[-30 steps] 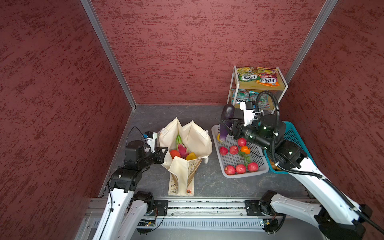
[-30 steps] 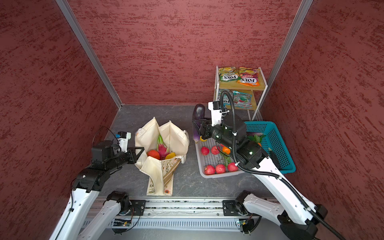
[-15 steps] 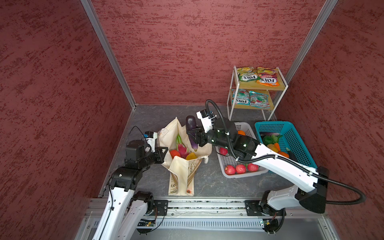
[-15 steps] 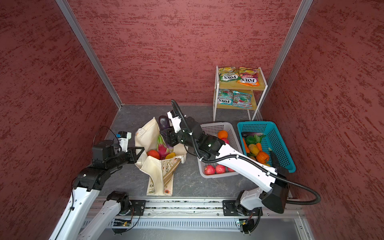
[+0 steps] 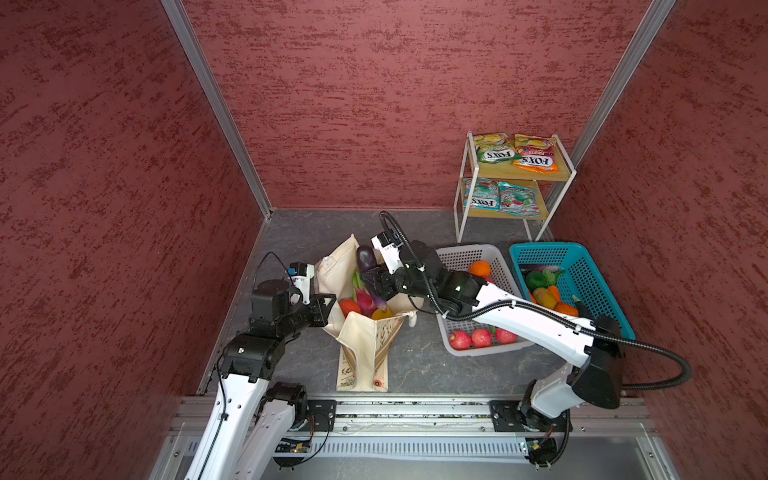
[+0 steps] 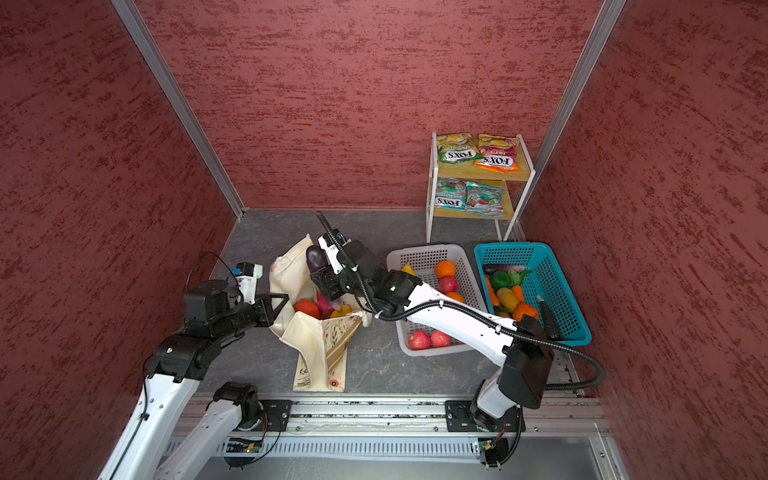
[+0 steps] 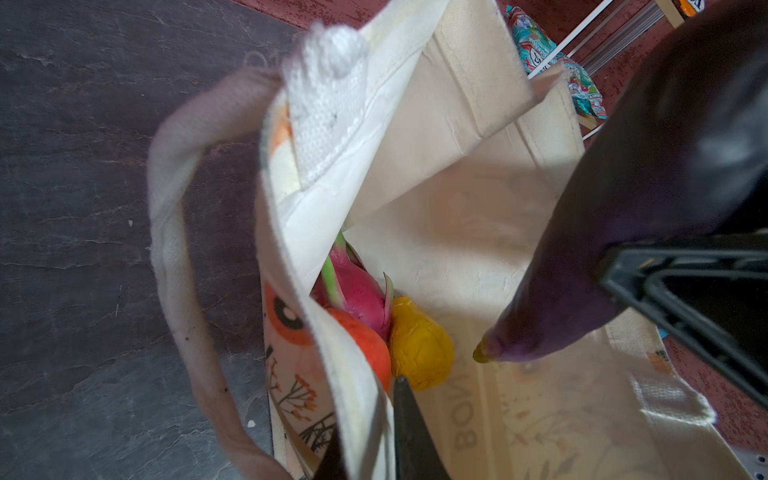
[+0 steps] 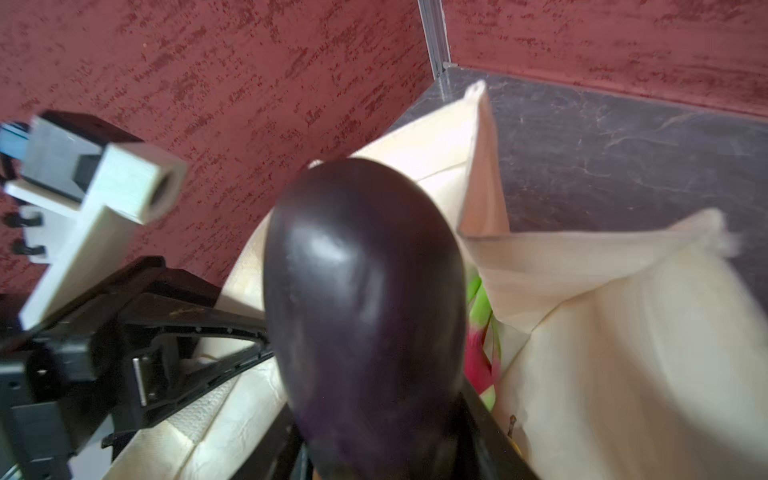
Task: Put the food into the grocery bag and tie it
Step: 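Lower the purple eggplant into the bag and open the right gripper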
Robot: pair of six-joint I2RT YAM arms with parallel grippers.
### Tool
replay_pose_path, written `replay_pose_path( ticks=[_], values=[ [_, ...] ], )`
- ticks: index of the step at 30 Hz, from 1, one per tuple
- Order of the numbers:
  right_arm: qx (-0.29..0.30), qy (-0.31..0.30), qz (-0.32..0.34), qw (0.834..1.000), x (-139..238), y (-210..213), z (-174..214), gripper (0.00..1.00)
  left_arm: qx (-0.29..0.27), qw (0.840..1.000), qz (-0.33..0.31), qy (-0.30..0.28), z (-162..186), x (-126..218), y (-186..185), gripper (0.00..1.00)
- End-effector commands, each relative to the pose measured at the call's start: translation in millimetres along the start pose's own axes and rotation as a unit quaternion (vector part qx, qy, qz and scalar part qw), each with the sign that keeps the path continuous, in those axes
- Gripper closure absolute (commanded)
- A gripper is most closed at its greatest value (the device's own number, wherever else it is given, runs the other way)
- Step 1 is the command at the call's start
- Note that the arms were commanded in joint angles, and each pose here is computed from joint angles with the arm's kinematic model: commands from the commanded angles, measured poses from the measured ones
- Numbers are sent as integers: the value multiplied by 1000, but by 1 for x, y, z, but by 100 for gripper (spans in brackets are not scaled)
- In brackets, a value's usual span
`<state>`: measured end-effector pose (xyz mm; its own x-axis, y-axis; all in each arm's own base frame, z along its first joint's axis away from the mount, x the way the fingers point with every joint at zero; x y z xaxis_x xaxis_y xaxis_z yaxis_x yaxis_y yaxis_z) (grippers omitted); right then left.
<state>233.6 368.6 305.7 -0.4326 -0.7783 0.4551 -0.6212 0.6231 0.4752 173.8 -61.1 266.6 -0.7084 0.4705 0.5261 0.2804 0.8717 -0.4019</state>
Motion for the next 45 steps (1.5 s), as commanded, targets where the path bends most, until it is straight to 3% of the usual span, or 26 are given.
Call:
replay_pose_path(
  ticks=[1,15,20,24,32,36,40,45],
  values=[
    [15,23,-10,1000,-10,8,6,58,1,1000,2,2,1,-3,2,85],
    [28,44,11,999,-19,6,10,44,2,1000,5,3,1,-4,2,85],
    [32,42,18,998,-16,7,8,27,2,1000,5,3,1,-3,2,85],
    [41,30,33,998,-7,8,1,27,3,1000,6,3,1,-4,2,85],
    [65,-19,70,995,31,10,-22,27,2,1000,4,0,1,-2,2,85],
    [75,-49,127,988,50,-1,-28,27,1,1000,4,0,1,-2,2,85],
    [82,-71,208,972,74,-18,-30,24,2,1000,2,0,1,-2,2,85],
    [63,-142,280,947,136,-36,-35,24,3,1000,1,1,1,-2,2,85]
  ],
)
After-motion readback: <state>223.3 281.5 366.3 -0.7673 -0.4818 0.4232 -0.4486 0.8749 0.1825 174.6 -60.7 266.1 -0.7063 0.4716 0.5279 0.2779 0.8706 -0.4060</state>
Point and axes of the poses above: each gripper's point midway between its finger pads, its own x axis back along the fingers, its own y axis along the line the jaws close on, z = x × y, the point moved 7 cm from there along x, back along the fingers, and after that the axes turned 7 degrees about -x, right-handed, at the moved point
